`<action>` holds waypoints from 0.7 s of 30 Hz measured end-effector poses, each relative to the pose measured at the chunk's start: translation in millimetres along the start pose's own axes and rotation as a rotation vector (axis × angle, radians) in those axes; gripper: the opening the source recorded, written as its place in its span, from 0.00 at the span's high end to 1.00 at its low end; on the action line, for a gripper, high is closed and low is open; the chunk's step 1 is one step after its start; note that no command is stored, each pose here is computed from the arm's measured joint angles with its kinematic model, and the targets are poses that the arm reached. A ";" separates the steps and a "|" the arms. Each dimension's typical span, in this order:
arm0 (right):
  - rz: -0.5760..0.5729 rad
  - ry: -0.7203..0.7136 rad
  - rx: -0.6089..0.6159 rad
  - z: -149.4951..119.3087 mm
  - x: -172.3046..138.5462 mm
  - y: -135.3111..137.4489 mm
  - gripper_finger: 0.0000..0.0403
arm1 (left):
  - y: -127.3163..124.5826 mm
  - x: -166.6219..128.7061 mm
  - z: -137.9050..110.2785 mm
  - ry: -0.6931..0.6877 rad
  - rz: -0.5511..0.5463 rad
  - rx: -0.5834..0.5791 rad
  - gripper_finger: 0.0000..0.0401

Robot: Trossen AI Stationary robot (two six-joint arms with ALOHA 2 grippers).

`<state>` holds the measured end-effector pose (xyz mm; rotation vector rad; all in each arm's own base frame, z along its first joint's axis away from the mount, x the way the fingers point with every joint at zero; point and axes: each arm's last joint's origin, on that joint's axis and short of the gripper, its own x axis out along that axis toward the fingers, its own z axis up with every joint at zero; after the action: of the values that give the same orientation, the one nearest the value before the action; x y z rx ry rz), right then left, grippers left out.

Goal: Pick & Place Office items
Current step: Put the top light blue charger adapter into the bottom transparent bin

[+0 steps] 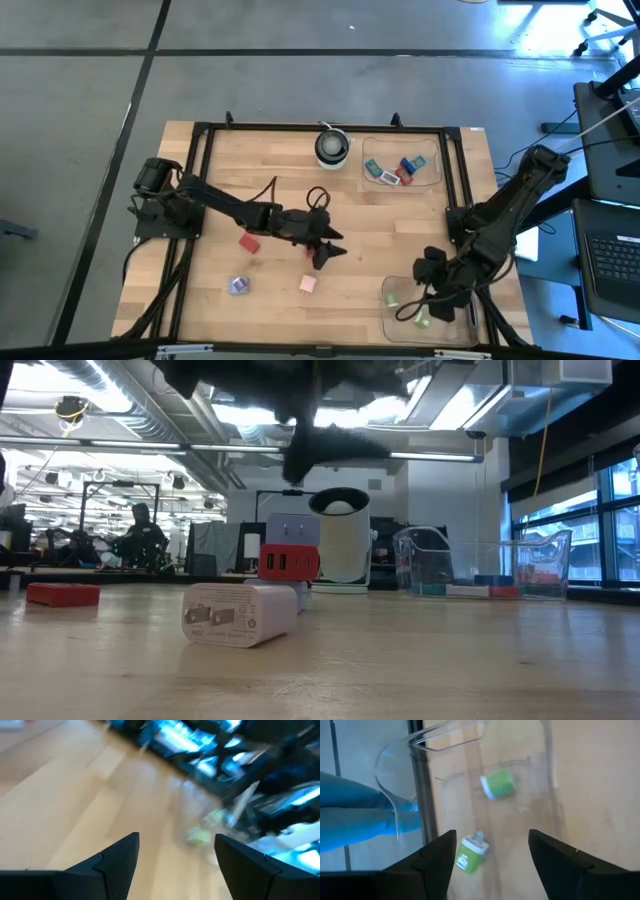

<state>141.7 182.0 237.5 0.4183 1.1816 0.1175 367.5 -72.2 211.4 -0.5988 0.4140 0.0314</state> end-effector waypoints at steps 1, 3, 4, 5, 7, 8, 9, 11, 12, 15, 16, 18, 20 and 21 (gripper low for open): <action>-0.004 0.000 -0.002 0.1 -4.3 -2.8 0.39 | 4.0 0.2 -0.9 0.027 0.018 0.000 0.36; -0.013 0.000 -0.003 0.1 -12.6 -8.3 0.40 | 10.3 -2.6 -1.0 0.079 0.052 0.001 0.36; -0.017 0.000 -0.005 0.2 -16.5 -11.2 0.40 | 12.5 -4.9 0.8 0.095 0.062 0.008 0.36; -0.022 -0.001 -0.011 0.4 -20.7 -14.4 0.40 | 14.2 -8.4 3.1 0.111 0.071 0.015 0.36; -0.034 -0.016 -0.021 1.5 -27.9 -20.2 0.41 | 17.4 -17.2 8.0 0.136 0.109 0.011 0.36; -0.045 -0.032 -0.031 2.4 -31.3 -23.2 0.41 | 18.9 -21.3 11.8 0.129 0.129 -0.012 0.36; -0.061 -0.047 -0.046 3.0 -34.5 -26.5 0.41 | 20.3 -25.4 15.5 0.115 0.156 -0.051 0.36; -0.090 -0.085 -0.079 5.3 -40.3 -32.5 0.42 | 22.0 -34.3 22.0 0.069 0.223 -0.151 0.36; -0.108 -0.101 -0.103 6.6 -42.3 -35.3 0.42 | 21.9 -37.8 24.8 0.036 0.251 -0.191 0.36; -0.172 -0.139 -0.194 9.9 -48.3 -44.4 0.42 | 20.7 -47.0 28.1 -0.053 0.356 -0.214 0.36; -0.195 -0.148 -0.226 11.0 -49.9 -47.3 0.42 | 19.7 -48.5 27.9 -0.087 0.390 -0.205 0.36; -0.253 -0.164 -0.292 13.2 -53.4 -54.0 0.42 | 18.6 -50.4 25.3 -0.150 0.479 -0.175 0.36; -0.307 -0.184 -0.347 15.7 -57.0 -60.1 0.42 | 17.0 -52.3 22.4 -0.208 0.557 -0.139 0.36; -0.336 -0.189 -0.370 16.5 -59.2 -63.7 0.42 | 16.1 -53.1 22.0 -0.240 0.586 -0.127 0.36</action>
<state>126.0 101.3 270.2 -0.0954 1.0010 0.0034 324.5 -41.9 239.7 -0.5735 0.3435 0.6880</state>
